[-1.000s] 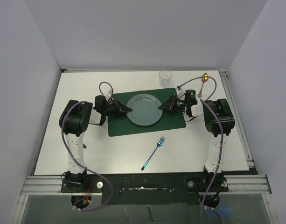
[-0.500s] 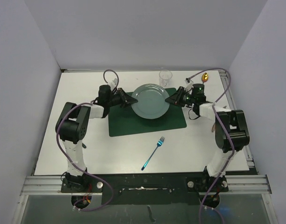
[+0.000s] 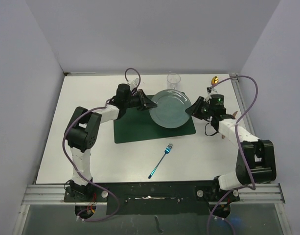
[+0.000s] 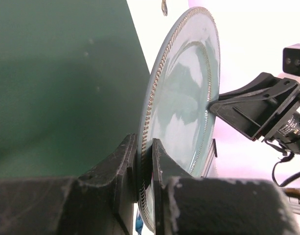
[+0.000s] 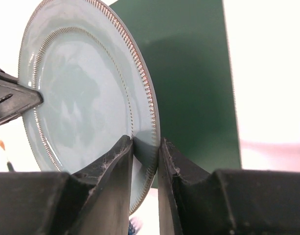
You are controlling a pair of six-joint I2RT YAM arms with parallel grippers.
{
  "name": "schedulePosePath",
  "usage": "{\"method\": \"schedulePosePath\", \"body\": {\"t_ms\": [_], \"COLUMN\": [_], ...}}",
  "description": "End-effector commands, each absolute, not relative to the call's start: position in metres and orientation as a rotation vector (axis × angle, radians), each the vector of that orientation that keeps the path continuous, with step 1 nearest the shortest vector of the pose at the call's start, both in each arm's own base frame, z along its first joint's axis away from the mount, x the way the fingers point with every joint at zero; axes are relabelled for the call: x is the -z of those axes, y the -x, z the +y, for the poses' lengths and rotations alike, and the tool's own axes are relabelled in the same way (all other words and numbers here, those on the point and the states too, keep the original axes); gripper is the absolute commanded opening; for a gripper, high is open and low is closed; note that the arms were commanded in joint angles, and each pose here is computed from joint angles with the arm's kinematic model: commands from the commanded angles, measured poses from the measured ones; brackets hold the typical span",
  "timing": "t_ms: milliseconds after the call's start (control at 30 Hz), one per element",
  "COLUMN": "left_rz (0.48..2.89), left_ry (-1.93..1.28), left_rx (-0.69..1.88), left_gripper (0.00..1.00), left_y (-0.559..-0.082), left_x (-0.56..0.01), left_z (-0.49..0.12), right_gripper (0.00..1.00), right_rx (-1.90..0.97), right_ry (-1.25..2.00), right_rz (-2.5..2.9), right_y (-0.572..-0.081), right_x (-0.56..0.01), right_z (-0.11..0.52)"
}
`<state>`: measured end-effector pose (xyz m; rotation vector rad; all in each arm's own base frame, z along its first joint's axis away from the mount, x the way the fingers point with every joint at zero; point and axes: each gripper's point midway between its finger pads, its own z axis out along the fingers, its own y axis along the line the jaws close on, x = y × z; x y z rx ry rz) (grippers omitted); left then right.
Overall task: Set the dinner table for one person
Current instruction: Pick up the plate from the napkin, then place the plate at the center of the board.
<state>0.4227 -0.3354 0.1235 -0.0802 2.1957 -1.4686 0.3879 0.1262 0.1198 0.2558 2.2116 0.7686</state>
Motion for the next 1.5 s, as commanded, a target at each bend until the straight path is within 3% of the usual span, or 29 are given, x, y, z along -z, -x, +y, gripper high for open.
{"method": "schedulePosePath", "body": {"t_ms": [0, 400, 733, 1467], "left_rz": [2.092, 2.122, 2.163, 2.201], "left_ry": [-0.307, -0.542, -0.552, -0.547], "left_rx": [1.665, 1.785, 1.856, 1.952], "left_gripper": [0.00, 0.00, 0.00, 0.00], "left_y": [-0.364, -0.323, -0.312, -0.310], "left_x": [-0.173, -0.160, -0.130, -0.097], "left_z": [-0.430, -0.490, -0.504, -0.510], "right_gripper": [0.00, 0.00, 0.00, 0.00], "right_rx": [-0.938, -0.848, -0.862, -0.861], "right_ry": [0.031, -0.085, -0.138, -0.109], "right_rz": [2.132, 2.228, 2.243, 2.327], "right_y": [-0.351, -0.309, -0.282, -0.289], "right_x": [-0.171, -0.140, -0.104, -0.068], "right_z": [0.177, 0.155, 0.150, 0.155]}}
